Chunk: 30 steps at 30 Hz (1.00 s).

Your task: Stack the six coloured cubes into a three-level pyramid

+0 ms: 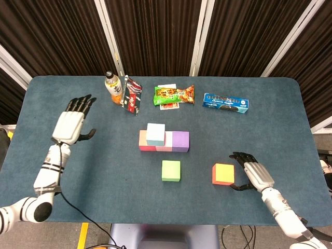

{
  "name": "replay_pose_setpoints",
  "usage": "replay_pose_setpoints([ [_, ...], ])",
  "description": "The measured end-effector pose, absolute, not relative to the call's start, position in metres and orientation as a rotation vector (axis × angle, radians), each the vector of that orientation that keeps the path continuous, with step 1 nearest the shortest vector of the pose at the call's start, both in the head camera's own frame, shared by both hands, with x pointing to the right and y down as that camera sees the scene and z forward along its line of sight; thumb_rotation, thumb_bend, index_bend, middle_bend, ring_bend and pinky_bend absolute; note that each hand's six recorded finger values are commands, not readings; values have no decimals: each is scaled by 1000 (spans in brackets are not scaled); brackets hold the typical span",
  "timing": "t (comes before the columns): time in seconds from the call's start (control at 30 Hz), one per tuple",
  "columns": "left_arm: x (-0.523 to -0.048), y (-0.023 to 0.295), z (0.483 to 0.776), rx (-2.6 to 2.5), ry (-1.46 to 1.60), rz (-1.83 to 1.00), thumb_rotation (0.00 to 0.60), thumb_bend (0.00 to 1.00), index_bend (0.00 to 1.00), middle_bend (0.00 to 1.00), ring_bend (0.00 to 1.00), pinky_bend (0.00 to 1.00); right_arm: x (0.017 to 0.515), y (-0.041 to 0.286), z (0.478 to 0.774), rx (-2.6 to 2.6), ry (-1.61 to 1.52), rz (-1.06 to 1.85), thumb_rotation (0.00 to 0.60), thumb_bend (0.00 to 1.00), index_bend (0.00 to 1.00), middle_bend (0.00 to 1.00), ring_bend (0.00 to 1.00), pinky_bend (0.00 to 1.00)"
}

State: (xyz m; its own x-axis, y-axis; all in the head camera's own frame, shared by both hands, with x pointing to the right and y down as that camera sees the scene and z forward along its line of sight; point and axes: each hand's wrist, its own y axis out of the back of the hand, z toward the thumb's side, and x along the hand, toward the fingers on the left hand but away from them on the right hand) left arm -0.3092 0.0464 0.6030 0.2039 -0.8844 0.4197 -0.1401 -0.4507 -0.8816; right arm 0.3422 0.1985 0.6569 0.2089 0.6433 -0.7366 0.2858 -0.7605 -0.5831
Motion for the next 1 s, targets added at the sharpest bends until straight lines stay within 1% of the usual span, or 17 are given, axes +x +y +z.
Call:
replay_pose_setpoints([
  [0.13,-325,55,601,-1774,935,-1300,600,308,0,0,0,51,341,202,664,-2154,-910,1589,600,277,278,167,18,92],
  [0.37,-358,82,600,-1816,957,-1306,600,308,0,0,0,51,339,204,674,-2140,-908,1614,600,278,340,169,23,95],
  [0.5,-363,93,599,-1836,954,-1293,600,308,0,0,0,50,332,204,679,-2145,-893,1611,600,278,413,185,38,100],
  [0.57,-365,97,598,-1840,955,-1288,600,308,0,0,0,50,329,205,682,-2146,-884,1609,600,279,469,198,46,104],
  [0.67,-367,99,597,-1847,977,-1274,600,306,0,0,0,52,324,203,683,-2139,-874,1600,600,305,520,209,54,108],
  [0.83,-372,101,595,-1839,1011,-1257,600,303,0,0,0,55,319,193,677,-2129,-872,1569,600,343,531,211,56,108],
  [0.93,-372,104,594,-1840,1009,-1249,600,302,0,0,0,55,317,178,665,-2130,-868,1537,600,345,531,211,56,108],
  [1.0,-373,106,594,-1834,1007,-1251,600,302,0,0,0,55,315,161,654,-2128,-868,1504,600,345,531,211,56,108],
])
